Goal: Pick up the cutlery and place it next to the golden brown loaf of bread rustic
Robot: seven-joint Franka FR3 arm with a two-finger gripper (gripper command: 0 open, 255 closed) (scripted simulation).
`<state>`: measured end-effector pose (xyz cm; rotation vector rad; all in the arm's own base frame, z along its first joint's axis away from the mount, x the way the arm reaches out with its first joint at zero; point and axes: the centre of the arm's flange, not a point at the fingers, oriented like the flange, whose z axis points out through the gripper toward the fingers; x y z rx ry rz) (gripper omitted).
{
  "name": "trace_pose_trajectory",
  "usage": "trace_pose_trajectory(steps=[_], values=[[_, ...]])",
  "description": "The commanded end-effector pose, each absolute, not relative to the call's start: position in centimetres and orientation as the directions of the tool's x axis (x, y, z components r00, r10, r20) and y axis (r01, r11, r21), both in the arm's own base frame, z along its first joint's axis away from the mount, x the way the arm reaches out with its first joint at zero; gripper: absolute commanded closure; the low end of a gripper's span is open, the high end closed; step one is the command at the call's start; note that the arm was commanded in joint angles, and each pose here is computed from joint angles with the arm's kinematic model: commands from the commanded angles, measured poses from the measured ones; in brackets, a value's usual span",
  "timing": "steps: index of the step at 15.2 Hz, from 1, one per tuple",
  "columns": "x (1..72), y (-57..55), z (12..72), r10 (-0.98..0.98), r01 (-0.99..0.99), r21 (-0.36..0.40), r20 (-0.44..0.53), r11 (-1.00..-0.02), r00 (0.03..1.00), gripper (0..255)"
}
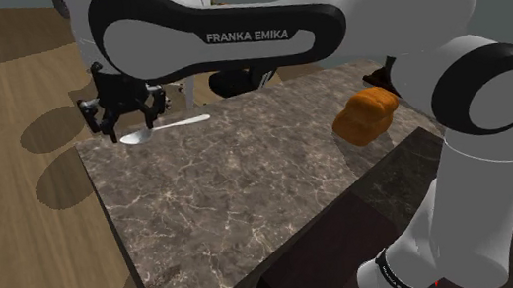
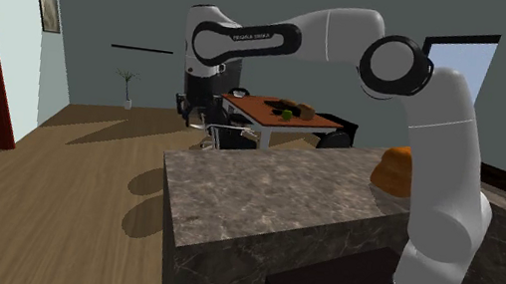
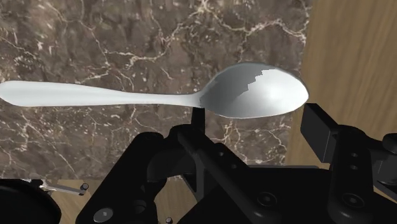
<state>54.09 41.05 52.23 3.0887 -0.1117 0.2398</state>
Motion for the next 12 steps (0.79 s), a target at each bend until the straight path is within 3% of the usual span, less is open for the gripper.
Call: trace_pose_trajectory(steps=[1, 12], values=[[54.1, 41.0, 53.3, -0.069, -0.075, 0.036, 0.155, -0.997, 0.985, 255], [53.9, 37.1, 57.4, -0.069, -0.075, 0.036, 0.155, -0.997, 0.985, 255]])
